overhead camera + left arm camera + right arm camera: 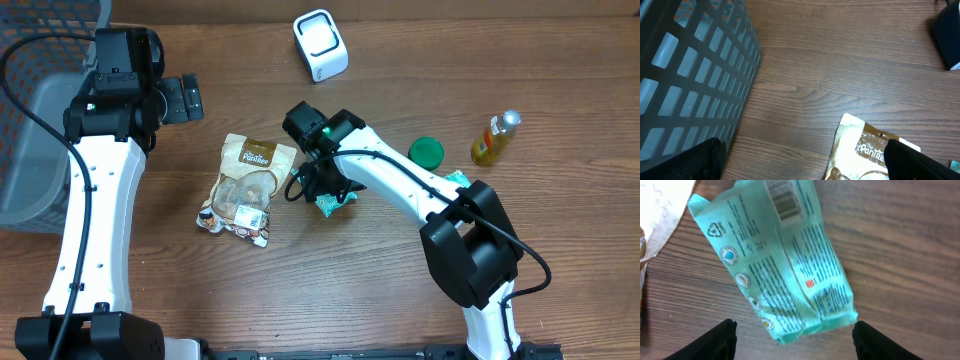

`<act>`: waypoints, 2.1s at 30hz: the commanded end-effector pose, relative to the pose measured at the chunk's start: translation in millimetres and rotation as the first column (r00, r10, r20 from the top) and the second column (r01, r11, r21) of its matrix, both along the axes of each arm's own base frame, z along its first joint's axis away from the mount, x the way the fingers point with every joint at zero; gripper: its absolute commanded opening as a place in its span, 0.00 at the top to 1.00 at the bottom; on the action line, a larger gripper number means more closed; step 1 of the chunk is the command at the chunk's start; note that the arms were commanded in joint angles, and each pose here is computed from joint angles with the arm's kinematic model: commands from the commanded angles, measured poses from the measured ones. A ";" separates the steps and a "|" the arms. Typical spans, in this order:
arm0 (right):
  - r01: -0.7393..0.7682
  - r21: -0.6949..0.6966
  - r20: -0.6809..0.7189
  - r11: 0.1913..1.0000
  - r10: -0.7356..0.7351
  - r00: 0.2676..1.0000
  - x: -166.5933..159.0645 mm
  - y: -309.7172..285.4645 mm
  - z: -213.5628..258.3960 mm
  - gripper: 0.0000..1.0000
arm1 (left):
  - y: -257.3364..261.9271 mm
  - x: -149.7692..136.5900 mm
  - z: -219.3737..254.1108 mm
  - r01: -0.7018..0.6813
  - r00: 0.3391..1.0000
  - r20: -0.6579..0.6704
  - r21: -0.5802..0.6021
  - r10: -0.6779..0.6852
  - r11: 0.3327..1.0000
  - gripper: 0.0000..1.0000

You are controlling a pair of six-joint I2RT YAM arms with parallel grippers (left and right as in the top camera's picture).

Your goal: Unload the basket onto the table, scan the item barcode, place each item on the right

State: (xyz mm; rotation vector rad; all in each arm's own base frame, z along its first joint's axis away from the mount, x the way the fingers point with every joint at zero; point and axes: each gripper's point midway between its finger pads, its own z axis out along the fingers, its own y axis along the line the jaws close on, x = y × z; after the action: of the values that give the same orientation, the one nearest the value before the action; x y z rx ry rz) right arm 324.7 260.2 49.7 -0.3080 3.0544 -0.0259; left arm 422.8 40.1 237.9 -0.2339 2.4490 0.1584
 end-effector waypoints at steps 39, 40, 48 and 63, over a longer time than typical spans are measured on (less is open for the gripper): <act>0.176 0.184 -0.226 0.967 -0.133 0.965 -45.3 22.5 -32.4 0.96 | -2.3 1.7 1.8 0.010 1.000 0.004 0.007 -0.010 1.000 0.00; 0.176 0.187 -0.223 0.967 -0.132 0.966 -44.8 22.8 -34.1 0.96 | -2.3 1.7 1.8 0.010 1.000 0.004 0.007 -0.010 1.000 0.01; 0.169 0.094 -0.136 0.981 -0.156 0.978 -34.4 2.8 -42.7 0.92 | -2.3 1.7 1.8 0.010 1.000 0.004 0.007 -0.010 1.000 0.01; 0.159 -0.091 0.019 0.983 -0.158 0.987 -11.6 -35.5 -34.9 0.66 | -2.3 1.7 1.8 0.010 1.000 0.004 0.007 -0.010 1.000 0.00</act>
State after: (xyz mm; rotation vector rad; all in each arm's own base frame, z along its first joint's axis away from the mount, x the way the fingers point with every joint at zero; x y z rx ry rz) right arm 303.5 232.6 3.6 -0.0764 3.1078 -0.1342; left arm 422.8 40.1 237.9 -0.2339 2.4490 0.1584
